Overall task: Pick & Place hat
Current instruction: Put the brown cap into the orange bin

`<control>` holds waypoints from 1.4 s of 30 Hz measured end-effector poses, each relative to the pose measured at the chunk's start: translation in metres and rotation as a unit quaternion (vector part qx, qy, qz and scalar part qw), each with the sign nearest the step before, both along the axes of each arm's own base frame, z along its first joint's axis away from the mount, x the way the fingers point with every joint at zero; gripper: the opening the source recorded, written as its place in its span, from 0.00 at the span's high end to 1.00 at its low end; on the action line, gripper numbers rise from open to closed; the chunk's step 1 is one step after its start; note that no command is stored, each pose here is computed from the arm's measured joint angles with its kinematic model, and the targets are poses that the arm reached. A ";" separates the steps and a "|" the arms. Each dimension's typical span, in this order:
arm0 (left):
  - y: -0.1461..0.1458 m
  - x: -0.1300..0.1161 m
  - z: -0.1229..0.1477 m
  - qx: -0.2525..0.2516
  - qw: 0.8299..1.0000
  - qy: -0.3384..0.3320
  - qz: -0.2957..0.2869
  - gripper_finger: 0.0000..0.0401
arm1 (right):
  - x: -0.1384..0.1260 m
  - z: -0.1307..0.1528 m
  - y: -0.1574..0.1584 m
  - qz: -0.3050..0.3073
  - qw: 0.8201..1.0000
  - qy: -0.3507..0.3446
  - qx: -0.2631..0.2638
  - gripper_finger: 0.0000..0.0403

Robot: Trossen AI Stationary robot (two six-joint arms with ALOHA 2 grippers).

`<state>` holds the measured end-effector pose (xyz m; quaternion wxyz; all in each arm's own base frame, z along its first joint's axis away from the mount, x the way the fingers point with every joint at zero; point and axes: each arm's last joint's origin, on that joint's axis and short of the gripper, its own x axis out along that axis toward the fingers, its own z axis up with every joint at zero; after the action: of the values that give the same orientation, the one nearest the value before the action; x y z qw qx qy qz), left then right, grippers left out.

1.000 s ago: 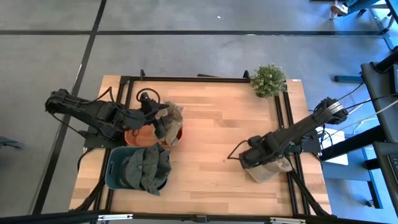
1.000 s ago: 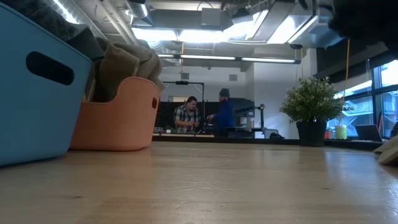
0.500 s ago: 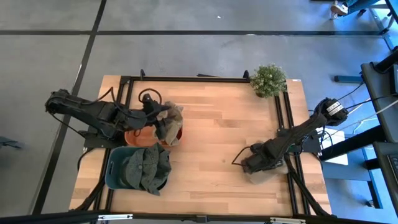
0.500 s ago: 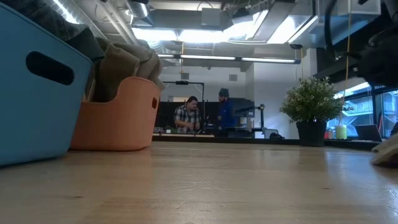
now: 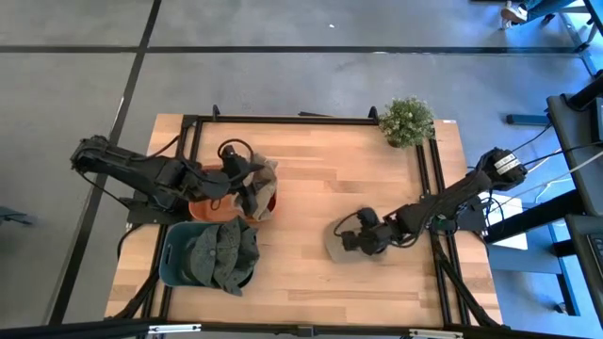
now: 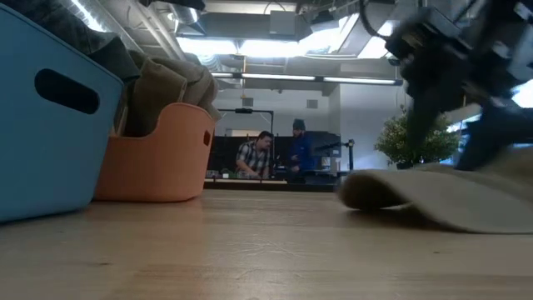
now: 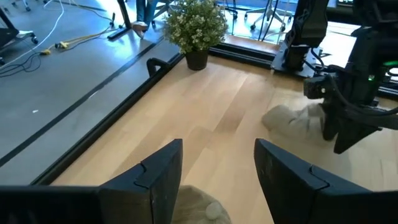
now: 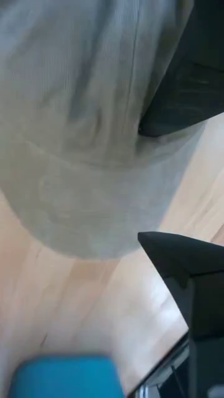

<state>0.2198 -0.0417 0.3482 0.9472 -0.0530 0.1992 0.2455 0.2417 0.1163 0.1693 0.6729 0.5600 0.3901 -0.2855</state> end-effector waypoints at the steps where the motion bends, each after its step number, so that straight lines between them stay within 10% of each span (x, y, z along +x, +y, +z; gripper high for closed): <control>1: 0.000 0.001 0.000 0.000 1.000 0.000 0.000 0.51 | 0.003 0.003 -0.001 0.003 1.000 -0.011 -0.008 0.34; 9: 0.002 0.006 -0.002 0.000 1.000 -0.002 0.007 0.52 | 0.016 0.062 0.009 -0.018 0.996 -0.069 -0.049 0.34; 17: 0.014 0.013 0.001 -0.051 0.998 -0.022 -0.033 0.51 | -0.023 0.090 0.053 -0.027 0.999 -0.008 -0.047 0.34; 23: 0.021 0.024 -0.001 -0.066 0.996 -0.027 -0.055 0.52 | -0.056 0.068 0.077 -0.047 0.998 0.038 -0.010 0.34; 32: 0.018 0.045 -0.017 -0.076 0.994 -0.001 -0.078 0.52 | -0.072 0.024 0.073 -0.019 0.990 0.104 -0.088 0.34; 42: 0.014 0.056 -0.028 -0.095 0.989 0.017 -0.110 0.51 | -0.060 -0.006 0.064 -0.023 0.993 0.037 -0.106 0.35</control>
<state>0.2759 -0.0274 0.3205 0.9557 -0.1159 0.2423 0.1206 0.1819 0.1805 0.1632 0.7069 0.4836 0.3689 -0.3610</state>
